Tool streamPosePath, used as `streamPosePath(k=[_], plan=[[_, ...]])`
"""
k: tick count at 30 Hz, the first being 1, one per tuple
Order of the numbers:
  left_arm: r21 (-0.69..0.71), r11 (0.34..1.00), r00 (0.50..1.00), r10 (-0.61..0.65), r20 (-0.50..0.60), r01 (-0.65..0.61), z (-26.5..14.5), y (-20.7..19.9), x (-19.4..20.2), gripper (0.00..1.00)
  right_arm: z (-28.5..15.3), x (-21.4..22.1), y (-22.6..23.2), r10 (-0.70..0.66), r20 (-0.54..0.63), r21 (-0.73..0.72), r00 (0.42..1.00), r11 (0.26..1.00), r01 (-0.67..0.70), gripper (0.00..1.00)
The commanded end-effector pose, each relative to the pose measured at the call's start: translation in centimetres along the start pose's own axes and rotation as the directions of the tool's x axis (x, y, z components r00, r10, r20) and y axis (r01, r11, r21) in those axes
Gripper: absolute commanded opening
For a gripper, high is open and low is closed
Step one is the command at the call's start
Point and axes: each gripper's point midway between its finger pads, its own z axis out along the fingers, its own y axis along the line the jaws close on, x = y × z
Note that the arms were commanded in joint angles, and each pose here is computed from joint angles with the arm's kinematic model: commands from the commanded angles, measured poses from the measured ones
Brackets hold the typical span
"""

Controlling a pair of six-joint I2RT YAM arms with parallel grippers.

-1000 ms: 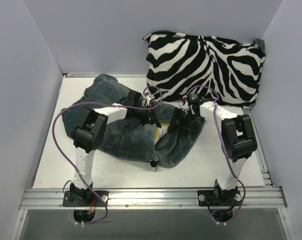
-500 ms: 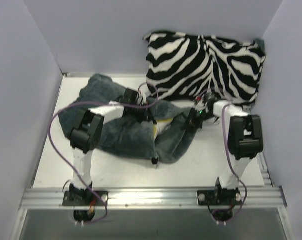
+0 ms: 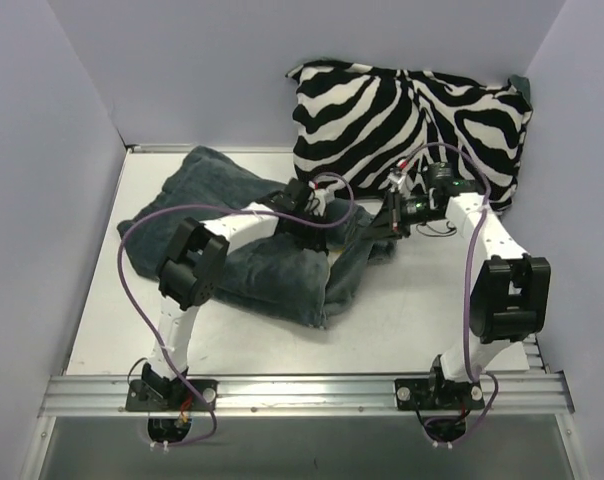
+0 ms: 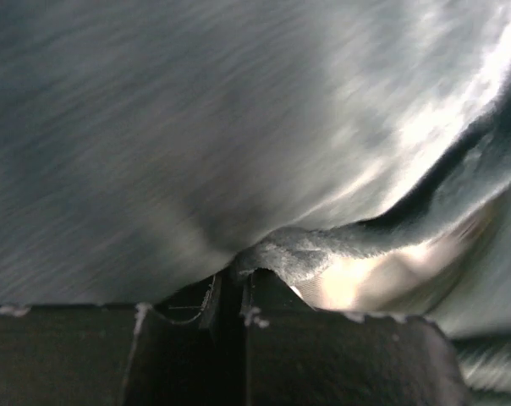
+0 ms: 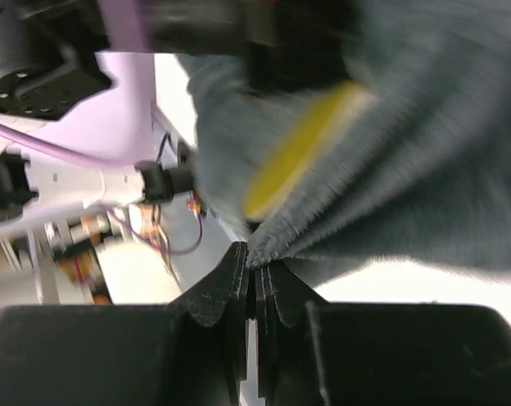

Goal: Put the pillow into the pillowcase

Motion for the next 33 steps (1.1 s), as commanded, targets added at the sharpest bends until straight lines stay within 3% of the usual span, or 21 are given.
streamPosePath(k=[1, 5, 6, 7, 9, 10, 11, 12, 13, 16, 19, 21, 23, 28, 30, 33], plan=[[-0.123, 0.992, 0.985, -0.007, -0.171, -0.014, 4.3, 2.4, 5.5, 0.02, 1.6, 0.7, 5.1, -0.107, -0.072, -0.151, 0.992, 0.984, 0.095, 0.0], [-0.046, 0.999, 0.995, -0.005, -0.099, 0.001, 3.4, 0.4, 2.9, 0.22, 1.8, 1.3, 3.6, -0.031, -0.103, -0.16, 0.994, 0.987, 0.014, 0.0], [0.004, 1.0, 0.998, -0.006, -0.06, 0.006, 2.8, -0.3, 1.7, 0.38, 1.1, 1.0, 2.6, -0.002, -0.087, -0.149, 0.996, 0.989, -0.011, 0.0], [0.043, 0.998, 0.999, -0.046, 0.005, 0.046, 0.6, -0.7, -0.4, 0.45, 1.1, 1.4, 1.5, 0.017, -0.093, -0.143, 0.995, 0.989, -0.03, 0.0], [0.124, 0.989, 0.997, -0.08, 0.025, 0.076, -1.4, -1.4, -0.9, 0.62, 0.5, 2.4, -0.2, 0.068, -0.126, -0.087, 0.99, 0.993, -0.08, 0.0], [0.138, 0.988, 0.994, -0.079, 0.074, 0.068, -3.5, -1.5, -2.5, 0.65, 0.2, 2.6, -1.6, -0.008, -0.146, -0.063, 0.989, 0.998, -0.001, 0.0], [0.146, 0.987, 0.993, -0.074, 0.091, 0.061, -4.6, -1.7, -3.1, 0.68, -0.3, 4.0, -2.2, 0.041, -0.201, -0.022, 0.979, 0.999, -0.046, 0.0], [0.142, 0.988, 0.992, -0.08, 0.093, 0.066, -5.4, -1.5, -3.3, 0.87, -0.5, 4.8, -4.0, 0.043, -0.237, 0.065, 0.971, 0.997, -0.028, 0.0], [0.144, 0.988, 0.991, -0.067, 0.118, 0.05, -6.9, -1.7, -4.0, 0.97, -1.1, 5.2, -5.6, 0.082, -0.238, 0.108, 0.968, 0.992, -0.057, 0.0], [0.12, 0.993, 0.992, -0.023, 0.121, 0.008, -8.8, -2.1, -4.3, 0.98, -2.3, 5.9, -8.9, 0.097, -0.259, 0.256, 0.961, 0.966, -0.029, 0.01], [0.045, 0.997, 0.988, 0.059, 0.143, -0.066, -9.8, -1.9, -4.4, 0.97, -3.2, 5.0, -9.8, 0.111, -0.241, 0.333, 0.964, 0.943, -0.025, 0.11], [0.011, 0.991, 0.981, 0.129, 0.142, -0.132, -9.5, -2.8, -4.5, 0.93, -3.6, 3.9, -9.8, 0.113, -0.214, 0.37, 0.97, 0.929, -0.027, 0.32], [-0.043, 0.978, 0.968, 0.207, 0.141, -0.203, -9.0, -2.8, -4.8, 0.87, -4.3, 3.2, -10.2, 0.108, -0.198, 0.431, 0.974, 0.902, -0.013, 0.47], [-0.118, 0.941, 0.936, 0.33, 0.126, -0.316, -7.2, -4.5, -6.5, 0.91, -4.8, -1.0, -7.5, 0.054, -0.062, 0.477, 0.997, 0.879, -0.017, 0.48], [-0.136, 0.938, 0.935, 0.335, 0.119, -0.319, -6.7, -4.3, -6.8, 0.96, -2.9, -0.9, -5.6, -0.013, -0.106, 0.449, 0.994, 0.891, 0.06, 0.47], [-0.14, 0.917, 0.914, 0.389, 0.113, -0.373, -5.6, -5.2, -7.2, 0.97, 0.2, 0.4, -4.6, 0.006, -0.153, 0.427, 0.988, 0.902, 0.061, 0.47]])
